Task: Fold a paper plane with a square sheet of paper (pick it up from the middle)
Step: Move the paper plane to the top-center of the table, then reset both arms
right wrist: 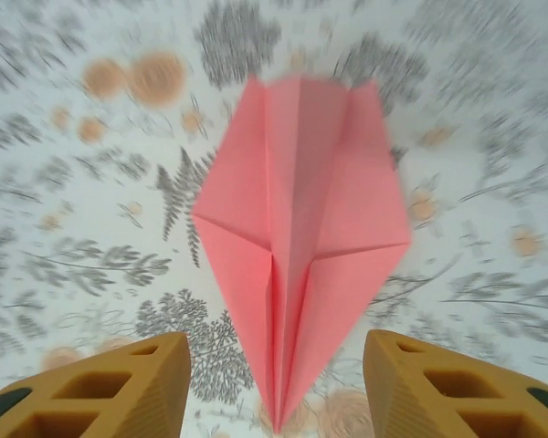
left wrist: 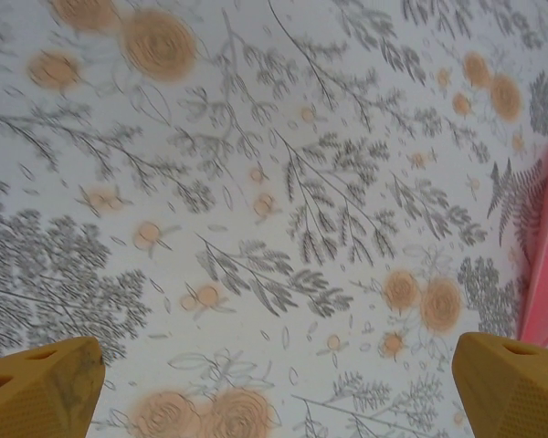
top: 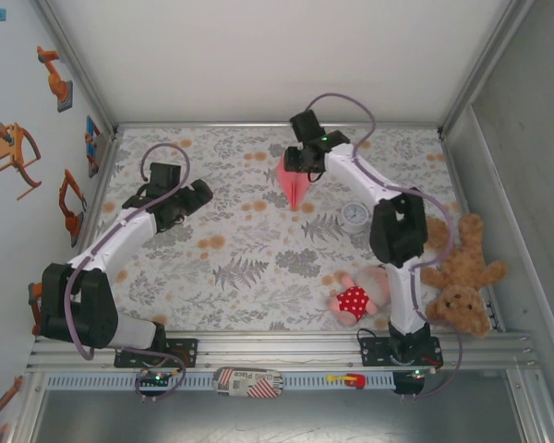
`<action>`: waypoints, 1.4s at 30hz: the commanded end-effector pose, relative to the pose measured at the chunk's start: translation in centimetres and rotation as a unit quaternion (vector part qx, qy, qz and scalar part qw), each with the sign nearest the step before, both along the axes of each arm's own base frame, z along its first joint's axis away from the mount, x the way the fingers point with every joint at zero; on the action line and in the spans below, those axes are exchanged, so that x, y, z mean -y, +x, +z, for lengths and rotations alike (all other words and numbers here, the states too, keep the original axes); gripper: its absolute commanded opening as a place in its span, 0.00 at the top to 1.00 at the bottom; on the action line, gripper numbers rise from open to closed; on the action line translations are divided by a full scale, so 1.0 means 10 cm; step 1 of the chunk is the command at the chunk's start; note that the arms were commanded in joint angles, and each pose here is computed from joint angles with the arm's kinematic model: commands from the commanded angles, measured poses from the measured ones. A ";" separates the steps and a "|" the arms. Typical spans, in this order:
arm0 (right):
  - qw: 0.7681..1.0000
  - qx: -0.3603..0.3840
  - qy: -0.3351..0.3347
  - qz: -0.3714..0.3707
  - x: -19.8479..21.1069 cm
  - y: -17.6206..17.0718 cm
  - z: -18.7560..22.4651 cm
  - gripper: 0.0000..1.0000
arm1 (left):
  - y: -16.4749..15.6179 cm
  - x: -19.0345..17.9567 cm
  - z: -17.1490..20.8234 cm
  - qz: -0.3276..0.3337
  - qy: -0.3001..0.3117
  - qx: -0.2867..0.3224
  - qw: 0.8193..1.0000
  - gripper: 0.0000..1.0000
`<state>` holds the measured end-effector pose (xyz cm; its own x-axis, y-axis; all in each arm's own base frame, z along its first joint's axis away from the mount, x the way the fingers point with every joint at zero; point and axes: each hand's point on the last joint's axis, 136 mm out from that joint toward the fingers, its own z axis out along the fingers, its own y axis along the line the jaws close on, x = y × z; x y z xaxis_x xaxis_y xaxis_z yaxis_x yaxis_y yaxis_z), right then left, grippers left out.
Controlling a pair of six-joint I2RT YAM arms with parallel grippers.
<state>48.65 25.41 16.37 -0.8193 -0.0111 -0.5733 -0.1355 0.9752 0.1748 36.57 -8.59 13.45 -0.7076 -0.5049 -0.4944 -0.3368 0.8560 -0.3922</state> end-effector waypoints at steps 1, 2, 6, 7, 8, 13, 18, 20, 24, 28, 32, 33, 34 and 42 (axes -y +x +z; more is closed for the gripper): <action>0.997 0.059 -0.018 -0.040 0.47 -0.06 0.46 0.44 | 0.09 -0.19 0.38 -0.002 0.045 0.067 0.997 0.01; 0.995 0.075 -0.024 -0.054 0.63 -0.10 0.53 0.41 | 0.09 -0.26 0.46 0.002 0.062 0.083 0.995 0.03; 0.982 0.134 -0.060 -0.120 1.32 -0.33 0.66 0.19 | -0.01 -0.62 0.59 0.049 0.135 0.131 0.981 0.04; 0.975 0.150 -0.079 -0.145 1.54 -0.42 0.70 0.11 | -0.07 -0.74 0.59 0.069 0.156 0.141 0.975 0.04; 0.968 0.161 -0.097 -0.166 1.71 -0.50 0.71 0.05 | -0.12 -0.84 0.59 0.088 0.169 0.148 0.970 0.04; 0.932 0.182 -0.166 -0.264 2.55 -0.96 0.54 0.01 | -0.42 -1.29 0.48 0.157 0.230 0.173 0.945 0.04; 0.914 0.218 -0.188 -0.285 2.88 -1.16 0.28 0.01 | -0.44 -1.32 0.36 0.121 0.268 0.218 0.931 0.04; 0.911 0.242 -0.183 -0.278 2.90 -1.21 0.18 0.01 | -0.42 -1.29 0.31 0.106 0.271 0.239 0.926 0.04; 0.920 0.244 -0.155 -0.265 2.95 -1.23 -0.07 0.01 | -0.32 -1.11 0.20 0.030 0.264 0.247 0.932 0.04; 0.920 0.265 -0.157 -0.241 2.94 -1.18 -0.25 0.01 | -0.23 -0.97 0.07 -0.020 0.270 0.263 0.926 0.04; 0.923 0.278 -0.147 -0.220 2.91 -1.10 -0.37 0.01 | -0.13 -0.87 0.00 -0.048 0.267 0.289 0.918 0.04; 0.924 0.282 -0.146 -0.212 2.89 -1.09 -0.39 0.02 | -0.09 -0.85 -0.05 -0.054 0.266 0.285 0.919 0.04; 0.924 0.287 -0.144 -0.206 2.88 -1.08 -0.40 0.02 | -0.05 -0.83 -0.08 -0.064 0.265 0.284 0.919 0.04; 0.928 0.315 -0.104 -0.172 2.84 -1.06 -0.58 0.02 | 0.16 -0.77 -0.28 -0.105 0.259 0.278 0.919 0.04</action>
